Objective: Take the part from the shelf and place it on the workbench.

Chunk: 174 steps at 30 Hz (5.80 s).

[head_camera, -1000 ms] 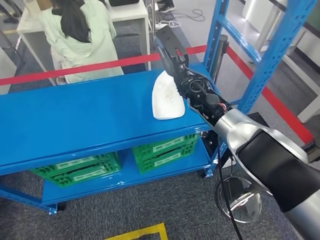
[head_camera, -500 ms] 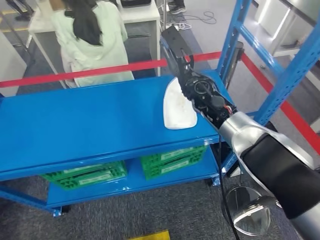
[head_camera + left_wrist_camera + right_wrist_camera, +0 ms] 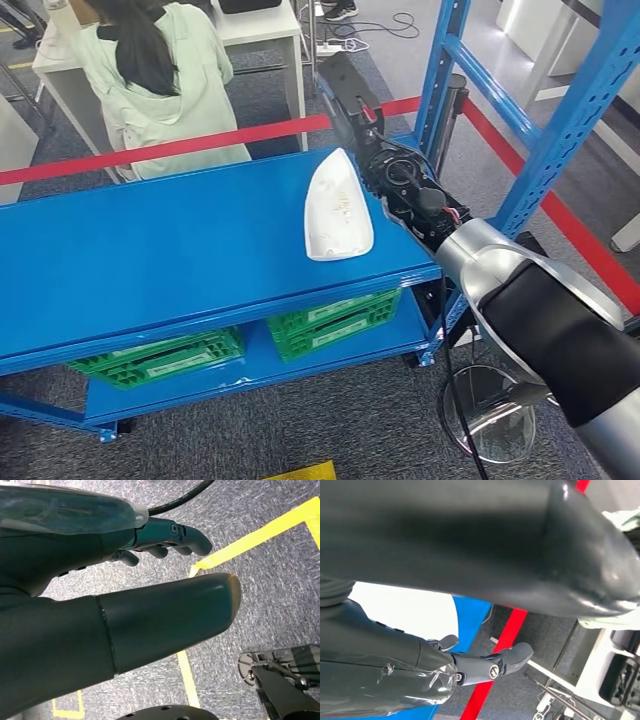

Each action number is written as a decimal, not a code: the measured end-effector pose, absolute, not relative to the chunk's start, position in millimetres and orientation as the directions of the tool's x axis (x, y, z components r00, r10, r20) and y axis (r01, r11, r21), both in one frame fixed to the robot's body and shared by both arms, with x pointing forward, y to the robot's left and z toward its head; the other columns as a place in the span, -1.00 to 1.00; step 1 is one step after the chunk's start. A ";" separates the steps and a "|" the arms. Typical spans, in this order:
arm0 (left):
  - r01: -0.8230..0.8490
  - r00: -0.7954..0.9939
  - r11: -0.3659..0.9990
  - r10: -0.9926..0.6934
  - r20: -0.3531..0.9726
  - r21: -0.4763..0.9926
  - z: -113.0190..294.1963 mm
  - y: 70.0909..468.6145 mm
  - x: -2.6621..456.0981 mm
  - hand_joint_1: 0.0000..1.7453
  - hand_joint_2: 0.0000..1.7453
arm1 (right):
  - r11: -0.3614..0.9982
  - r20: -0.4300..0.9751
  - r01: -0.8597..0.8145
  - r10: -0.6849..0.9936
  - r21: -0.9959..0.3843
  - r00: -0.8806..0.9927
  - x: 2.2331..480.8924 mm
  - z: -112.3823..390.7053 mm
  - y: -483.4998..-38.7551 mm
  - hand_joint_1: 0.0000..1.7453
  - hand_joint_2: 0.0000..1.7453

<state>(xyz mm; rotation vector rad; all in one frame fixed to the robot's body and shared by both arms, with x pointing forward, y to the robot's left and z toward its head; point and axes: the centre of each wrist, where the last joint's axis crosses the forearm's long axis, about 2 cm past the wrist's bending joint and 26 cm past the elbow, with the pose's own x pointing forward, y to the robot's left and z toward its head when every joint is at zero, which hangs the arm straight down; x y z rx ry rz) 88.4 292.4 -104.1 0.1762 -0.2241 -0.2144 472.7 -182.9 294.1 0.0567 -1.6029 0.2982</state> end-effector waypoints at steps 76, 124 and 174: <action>0.155 0.966 0.963 -0.195 0.170 0.222 -106.0 296.6 78.1 -1.00 -1.00 | 0.490 0.538 -0.395 0.843 -0.777 -0.012 379.0 222.9 -138.0 -1.00 1.00; 0.183 0.958 0.959 -0.224 0.180 0.215 -103.6 296.1 90.5 -1.00 -1.00 | 0.524 0.571 -0.422 0.820 -0.740 0.018 407.5 178.1 -177.4 -1.00 1.00; 0.184 0.955 0.963 -0.223 0.195 0.197 -103.0 295.7 93.9 -1.00 -1.00 | 0.409 0.528 -0.488 0.840 -0.771 -0.129 415.9 159.6 -171.3 -1.00 1.00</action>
